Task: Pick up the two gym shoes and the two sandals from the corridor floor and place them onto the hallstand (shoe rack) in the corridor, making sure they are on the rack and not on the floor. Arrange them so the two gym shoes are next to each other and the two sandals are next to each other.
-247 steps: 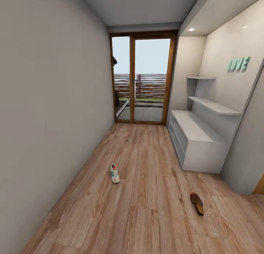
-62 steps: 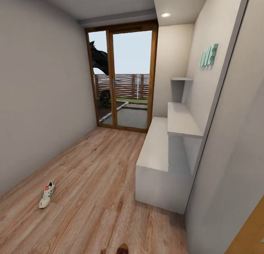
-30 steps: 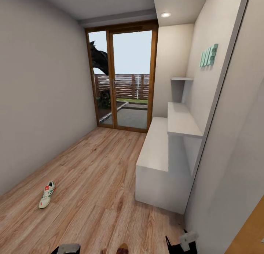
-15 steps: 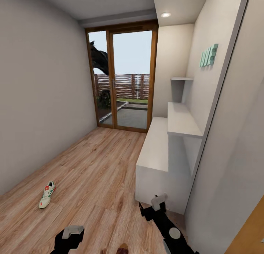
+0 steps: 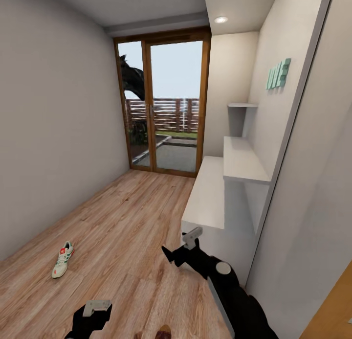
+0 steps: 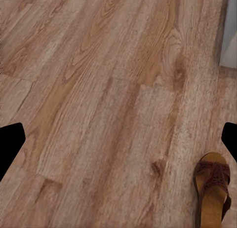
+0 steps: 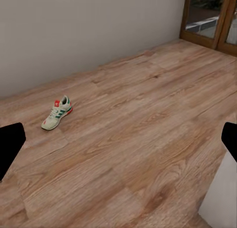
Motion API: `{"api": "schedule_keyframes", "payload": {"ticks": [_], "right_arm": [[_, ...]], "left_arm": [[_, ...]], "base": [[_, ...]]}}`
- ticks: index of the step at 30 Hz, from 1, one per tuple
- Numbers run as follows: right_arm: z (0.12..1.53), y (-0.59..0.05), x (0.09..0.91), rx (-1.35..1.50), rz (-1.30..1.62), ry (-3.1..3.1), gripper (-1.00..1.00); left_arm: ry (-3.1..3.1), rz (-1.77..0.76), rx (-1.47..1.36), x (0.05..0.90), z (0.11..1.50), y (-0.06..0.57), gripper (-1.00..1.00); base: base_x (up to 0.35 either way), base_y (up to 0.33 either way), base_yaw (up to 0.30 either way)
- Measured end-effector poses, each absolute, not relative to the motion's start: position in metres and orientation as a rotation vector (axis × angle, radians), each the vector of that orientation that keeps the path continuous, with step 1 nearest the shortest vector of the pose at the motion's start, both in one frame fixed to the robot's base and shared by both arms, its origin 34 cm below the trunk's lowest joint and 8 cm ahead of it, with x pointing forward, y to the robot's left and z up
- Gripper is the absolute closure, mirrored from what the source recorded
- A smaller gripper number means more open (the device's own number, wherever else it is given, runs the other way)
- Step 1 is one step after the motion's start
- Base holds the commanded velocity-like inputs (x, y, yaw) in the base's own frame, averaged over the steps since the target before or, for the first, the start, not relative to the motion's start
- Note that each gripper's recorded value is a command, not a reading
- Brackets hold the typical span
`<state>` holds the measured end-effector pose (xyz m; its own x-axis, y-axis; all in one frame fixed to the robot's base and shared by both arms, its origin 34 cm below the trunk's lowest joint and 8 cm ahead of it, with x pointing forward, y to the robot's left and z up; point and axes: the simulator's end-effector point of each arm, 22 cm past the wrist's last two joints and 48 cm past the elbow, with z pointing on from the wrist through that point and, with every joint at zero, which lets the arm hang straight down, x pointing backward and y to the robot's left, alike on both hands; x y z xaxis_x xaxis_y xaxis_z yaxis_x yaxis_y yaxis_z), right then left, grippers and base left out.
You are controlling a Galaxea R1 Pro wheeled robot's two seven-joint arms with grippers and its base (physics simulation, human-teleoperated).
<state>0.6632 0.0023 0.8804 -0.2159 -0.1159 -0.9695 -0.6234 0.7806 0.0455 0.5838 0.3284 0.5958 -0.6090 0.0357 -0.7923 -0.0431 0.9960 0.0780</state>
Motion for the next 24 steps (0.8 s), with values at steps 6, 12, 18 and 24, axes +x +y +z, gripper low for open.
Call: {"api": "schedule_keyframes", "payload": {"ticks": [6, 12, 18, 24], "right_arm": [[0.892, 0.010, 0.661, -0.606, 0.548, 1.729, -1.00], [0.899, 0.011, 0.660, -0.614, 0.563, 1.713, -1.00], [0.902, 0.011, 0.659, -0.620, 0.570, 1.705, -1.00], [0.901, 0.013, 0.658, -0.625, 0.573, 1.705, -1.00]], "left_arm": [[2.229, 0.111, -0.002, 0.582, 0.594, 0.328, -1.00], [2.234, 0.110, -0.003, 0.579, 0.592, 0.328, -1.00], [2.234, 0.107, -0.006, 0.580, 0.592, 0.326, -1.00], [2.231, 0.107, 0.001, 0.581, 0.593, 0.324, -1.00]], "base": [[0.000, 0.000, 0.000], [0.000, 0.000, 0.000], [0.000, 0.000, 0.000], [0.000, 0.000, 0.000]]}}
